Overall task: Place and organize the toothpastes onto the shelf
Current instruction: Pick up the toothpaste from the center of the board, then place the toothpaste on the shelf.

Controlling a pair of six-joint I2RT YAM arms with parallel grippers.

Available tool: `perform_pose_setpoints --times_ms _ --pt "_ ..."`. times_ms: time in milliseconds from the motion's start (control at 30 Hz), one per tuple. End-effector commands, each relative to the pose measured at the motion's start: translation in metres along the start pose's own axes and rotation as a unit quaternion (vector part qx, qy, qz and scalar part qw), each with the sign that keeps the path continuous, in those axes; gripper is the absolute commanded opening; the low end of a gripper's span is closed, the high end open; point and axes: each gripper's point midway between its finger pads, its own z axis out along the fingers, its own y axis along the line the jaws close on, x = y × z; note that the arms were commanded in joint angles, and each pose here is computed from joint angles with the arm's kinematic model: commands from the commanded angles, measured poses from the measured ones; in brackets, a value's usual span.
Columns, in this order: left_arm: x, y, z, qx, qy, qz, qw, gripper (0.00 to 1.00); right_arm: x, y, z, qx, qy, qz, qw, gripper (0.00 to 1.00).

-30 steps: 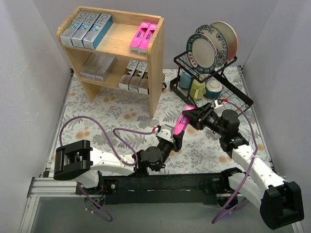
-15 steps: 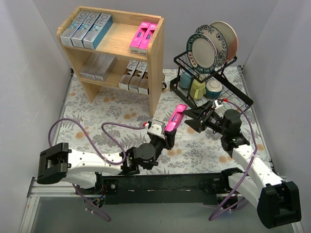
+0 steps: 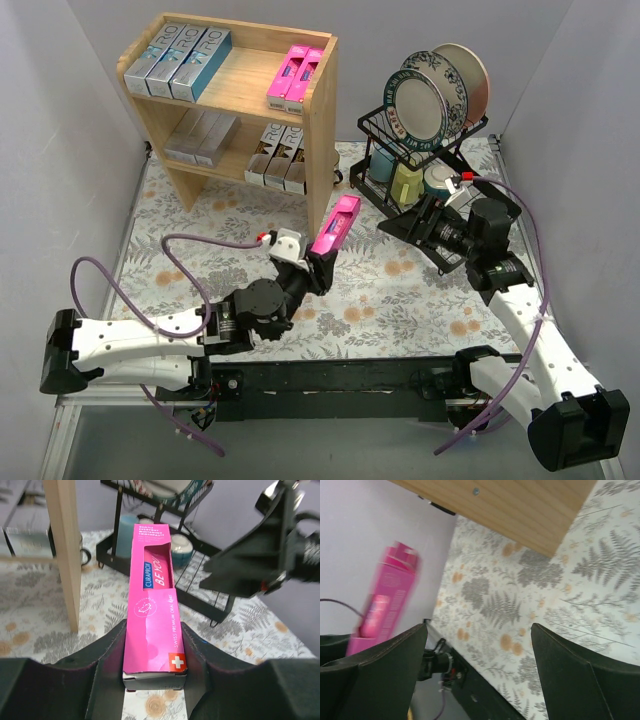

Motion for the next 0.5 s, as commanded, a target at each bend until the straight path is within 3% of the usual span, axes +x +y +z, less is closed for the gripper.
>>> perform_pose_setpoints --times_ms 0,67,267,467 --pt "-0.082 -0.012 -0.007 0.021 -0.028 0.006 0.999 0.18 -0.006 -0.032 -0.017 0.104 -0.002 -0.108 0.989 0.93" --pt "-0.121 -0.016 -0.008 0.023 -0.052 -0.005 0.998 0.18 -0.011 -0.04 -0.021 0.131 -0.012 -0.133 0.982 0.93" --pt "-0.187 -0.012 0.011 0.004 -0.067 0.051 0.996 0.19 -0.011 -0.051 -0.026 0.156 -0.006 -0.151 0.976 0.93" --pt "-0.267 0.022 0.031 -0.031 -0.128 0.065 0.989 0.19 -0.006 -0.058 -0.025 0.158 0.009 -0.158 0.975 0.93"
